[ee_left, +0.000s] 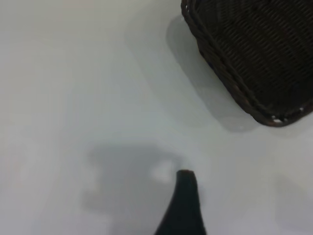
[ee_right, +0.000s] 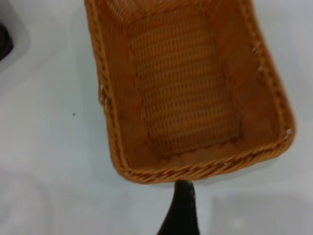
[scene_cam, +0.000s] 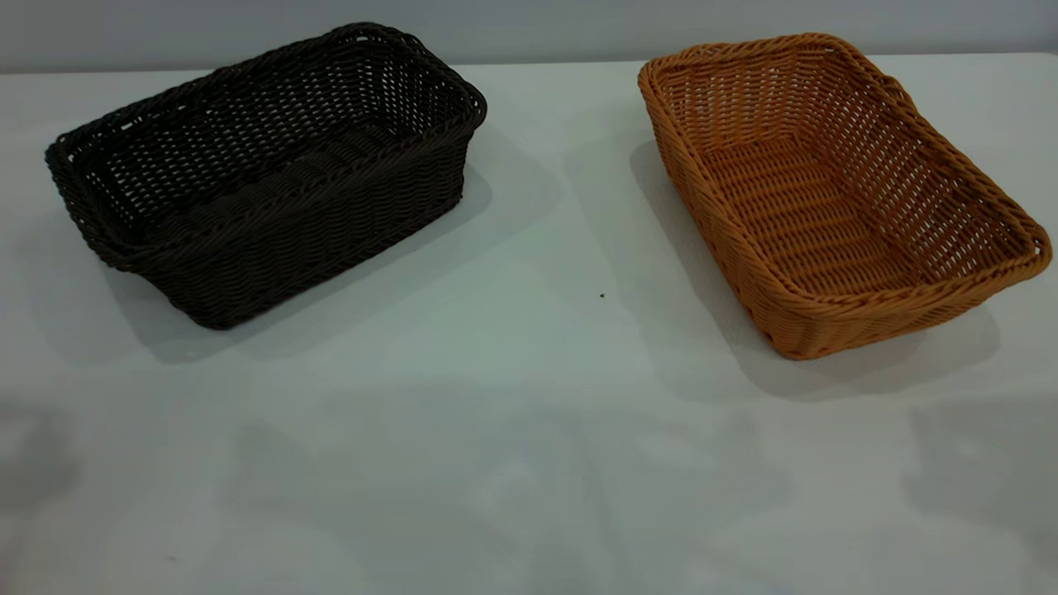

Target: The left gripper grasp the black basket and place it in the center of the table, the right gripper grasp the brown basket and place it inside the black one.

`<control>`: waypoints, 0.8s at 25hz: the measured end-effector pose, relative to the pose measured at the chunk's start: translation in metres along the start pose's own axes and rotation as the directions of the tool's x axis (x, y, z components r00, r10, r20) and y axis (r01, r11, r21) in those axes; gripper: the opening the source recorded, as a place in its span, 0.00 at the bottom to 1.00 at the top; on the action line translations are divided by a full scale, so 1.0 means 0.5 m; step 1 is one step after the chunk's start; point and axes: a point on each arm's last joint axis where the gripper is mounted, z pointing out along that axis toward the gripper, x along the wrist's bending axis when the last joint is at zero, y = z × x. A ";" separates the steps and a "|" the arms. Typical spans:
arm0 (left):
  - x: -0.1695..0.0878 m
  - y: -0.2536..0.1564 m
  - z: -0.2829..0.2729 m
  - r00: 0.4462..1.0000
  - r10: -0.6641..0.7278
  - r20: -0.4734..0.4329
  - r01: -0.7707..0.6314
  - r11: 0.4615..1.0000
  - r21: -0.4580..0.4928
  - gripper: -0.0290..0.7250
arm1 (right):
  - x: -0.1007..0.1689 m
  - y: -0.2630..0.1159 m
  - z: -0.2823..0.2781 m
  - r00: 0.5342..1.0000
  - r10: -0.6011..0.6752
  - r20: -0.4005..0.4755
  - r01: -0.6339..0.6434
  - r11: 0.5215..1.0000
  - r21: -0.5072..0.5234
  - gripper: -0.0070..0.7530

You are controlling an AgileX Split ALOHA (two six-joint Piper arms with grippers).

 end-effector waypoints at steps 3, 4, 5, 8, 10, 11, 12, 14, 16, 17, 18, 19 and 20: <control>-0.003 0.017 0.053 0.998 -0.062 0.020 0.061 0.997 0.037 0.82 | 0.003 0.010 0.020 0.999 0.027 -0.030 -0.026 0.999 0.019 0.78; -0.004 0.023 0.073 0.996 -0.089 0.022 0.088 0.995 0.054 0.82 | 0.004 0.014 0.026 0.999 0.035 -0.039 -0.035 0.999 0.020 0.78; -0.004 0.026 0.094 0.993 -0.114 0.020 0.112 0.991 0.076 0.82 | 0.004 0.018 0.030 0.998 0.038 -0.046 -0.037 0.999 0.021 0.78; -0.002 0.041 0.154 0.985 -0.175 0.006 0.173 0.977 0.121 0.82 | 0.005 0.026 0.047 0.996 0.067 -0.064 -0.065 0.997 0.035 0.78; -0.001 0.048 0.194 0.979 -0.206 -0.008 0.205 0.967 0.151 0.82 | 0.006 0.026 0.060 0.991 0.114 -0.078 -0.109 0.992 0.059 0.78; 0.000 0.052 0.215 0.976 -0.218 -0.015 0.218 0.962 0.168 0.82 | 0.007 0.024 0.068 0.987 0.137 -0.083 -0.130 0.989 0.076 0.78; 0.000 0.055 0.234 0.973 -0.229 -0.022 0.229 0.956 0.186 0.82 | 0.007 0.022 0.075 0.984 0.158 -0.087 -0.150 0.984 0.092 0.78; 0.001 0.067 0.265 0.969 -0.245 -0.030 0.246 0.948 0.201 0.82 | 0.006 0.016 0.092 0.974 0.210 -0.091 -0.197 0.972 0.128 0.78; 0.001 0.075 0.295 0.966 -0.254 -0.037 0.256 0.942 0.219 0.82 | 0.005 0.011 0.106 0.964 0.253 -0.088 -0.237 0.959 0.155 0.78; 0.001 0.081 0.306 0.966 -0.257 -0.037 0.258 0.941 0.219 0.82 | 0.004 0.008 0.115 0.957 0.278 -0.085 -0.261 0.950 0.170 0.78; 0.002 0.083 0.318 0.965 -0.258 -0.040 0.260 0.939 0.225 0.82 | 0.003 0.005 0.124 0.949 0.306 -0.080 -0.288 0.940 0.184 0.78; 0.002 0.083 0.328 0.964 -0.261 -0.042 0.264 0.936 0.234 0.82 | 0.002 0.001 0.133 0.939 0.336 -0.073 -0.316 0.928 0.198 0.78; 0.002 0.083 0.336 0.964 -0.262 -0.044 0.264 0.934 0.239 0.82 | 0.000 -0.002 0.145 0.923 0.379 -0.061 -0.359 0.909 0.213 0.78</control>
